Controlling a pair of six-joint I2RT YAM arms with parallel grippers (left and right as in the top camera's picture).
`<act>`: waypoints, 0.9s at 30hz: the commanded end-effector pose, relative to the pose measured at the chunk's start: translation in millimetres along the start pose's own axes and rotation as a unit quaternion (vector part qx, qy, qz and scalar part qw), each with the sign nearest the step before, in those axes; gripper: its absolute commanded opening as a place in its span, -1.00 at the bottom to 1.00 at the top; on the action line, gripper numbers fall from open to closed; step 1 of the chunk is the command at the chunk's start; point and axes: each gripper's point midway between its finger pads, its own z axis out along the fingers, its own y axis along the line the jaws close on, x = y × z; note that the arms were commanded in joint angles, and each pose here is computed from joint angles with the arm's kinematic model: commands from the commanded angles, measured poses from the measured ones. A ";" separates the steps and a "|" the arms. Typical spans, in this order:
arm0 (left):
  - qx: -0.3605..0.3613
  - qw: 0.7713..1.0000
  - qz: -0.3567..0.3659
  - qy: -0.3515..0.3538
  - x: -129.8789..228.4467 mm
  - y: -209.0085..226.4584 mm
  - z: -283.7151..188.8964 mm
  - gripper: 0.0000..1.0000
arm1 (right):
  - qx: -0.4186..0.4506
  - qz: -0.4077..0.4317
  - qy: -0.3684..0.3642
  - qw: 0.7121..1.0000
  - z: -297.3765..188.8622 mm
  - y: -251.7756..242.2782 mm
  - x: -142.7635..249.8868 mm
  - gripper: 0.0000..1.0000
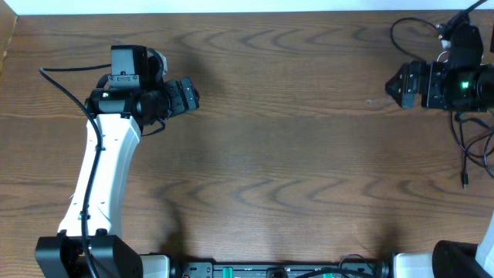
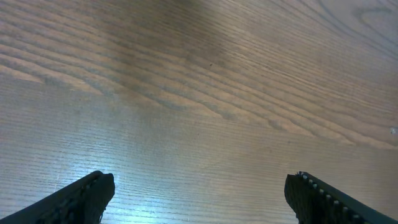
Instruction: Untangle cables
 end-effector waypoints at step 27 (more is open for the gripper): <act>-0.004 1.000 0.004 0.002 0.1 1.0 1.5 0.87 | 0.061 -0.055 -0.114 0.990 -20.4 3.3 -24.0 0.99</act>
